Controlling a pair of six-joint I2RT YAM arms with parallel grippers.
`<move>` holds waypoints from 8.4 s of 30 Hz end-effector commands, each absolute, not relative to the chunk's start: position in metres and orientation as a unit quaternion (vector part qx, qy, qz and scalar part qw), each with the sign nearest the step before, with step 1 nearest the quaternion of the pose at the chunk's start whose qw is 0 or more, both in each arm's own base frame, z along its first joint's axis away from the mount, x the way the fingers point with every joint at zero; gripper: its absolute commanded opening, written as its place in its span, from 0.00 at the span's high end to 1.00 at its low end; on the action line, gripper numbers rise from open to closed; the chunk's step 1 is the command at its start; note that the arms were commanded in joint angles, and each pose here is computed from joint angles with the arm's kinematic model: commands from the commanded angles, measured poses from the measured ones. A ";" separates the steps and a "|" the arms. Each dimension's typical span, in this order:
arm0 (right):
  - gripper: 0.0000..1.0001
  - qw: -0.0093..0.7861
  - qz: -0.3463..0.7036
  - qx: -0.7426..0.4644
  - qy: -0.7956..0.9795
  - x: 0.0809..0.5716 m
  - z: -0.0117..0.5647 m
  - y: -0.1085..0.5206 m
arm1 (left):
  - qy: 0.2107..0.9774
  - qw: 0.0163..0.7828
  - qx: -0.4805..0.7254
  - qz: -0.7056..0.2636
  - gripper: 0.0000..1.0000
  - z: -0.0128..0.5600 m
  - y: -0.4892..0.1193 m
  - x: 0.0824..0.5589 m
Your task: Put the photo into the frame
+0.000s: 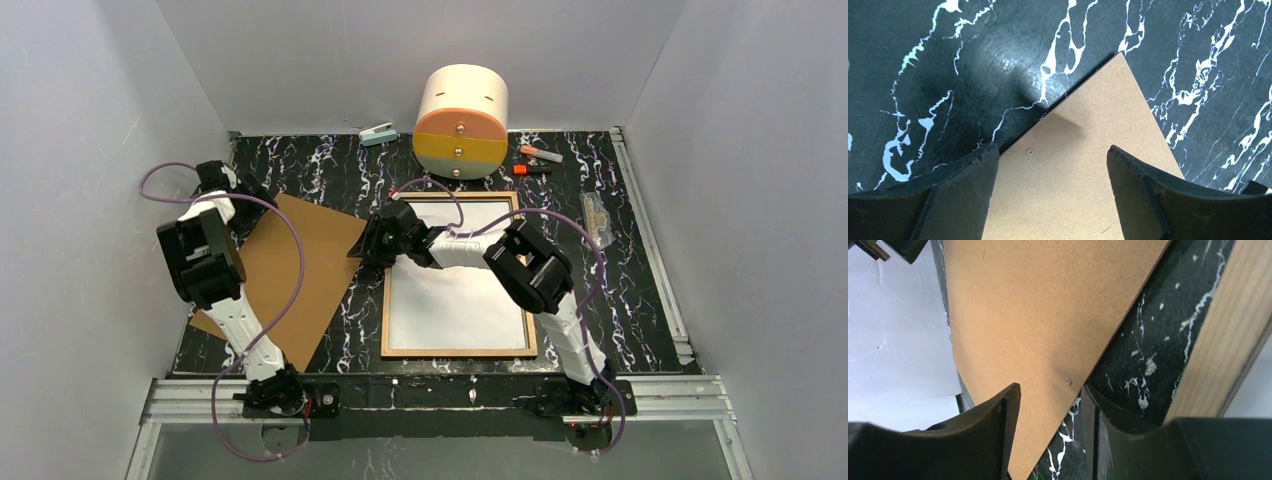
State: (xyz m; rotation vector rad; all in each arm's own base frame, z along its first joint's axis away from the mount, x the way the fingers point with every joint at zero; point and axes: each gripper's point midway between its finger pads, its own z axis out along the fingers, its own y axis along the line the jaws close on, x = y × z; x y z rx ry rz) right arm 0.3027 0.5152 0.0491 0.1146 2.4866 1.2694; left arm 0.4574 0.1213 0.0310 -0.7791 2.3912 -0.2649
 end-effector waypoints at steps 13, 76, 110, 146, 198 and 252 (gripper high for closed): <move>0.46 0.291 0.582 0.019 0.759 0.322 0.203 0.521 | 0.912 0.079 -0.324 -0.238 0.26 -0.003 0.015 0.351; 0.99 0.291 0.485 0.119 0.816 0.328 0.254 0.340 | 0.887 0.411 -0.056 -0.203 0.15 0.222 -0.087 0.332; 0.99 0.336 0.436 0.229 0.803 0.378 0.312 0.368 | 0.837 0.499 0.213 -0.069 0.02 0.282 -0.218 0.277; 0.99 0.252 0.455 0.267 0.812 0.403 0.299 0.423 | 0.835 0.449 0.249 0.197 0.72 0.243 -0.149 0.299; 0.01 0.535 0.485 0.105 0.684 0.315 0.372 0.255 | 0.782 0.619 0.065 0.024 1.00 0.401 -0.159 0.306; 0.82 0.467 0.755 -0.005 0.459 0.282 0.404 0.142 | 0.635 0.570 0.000 -0.522 1.00 0.555 -0.274 0.235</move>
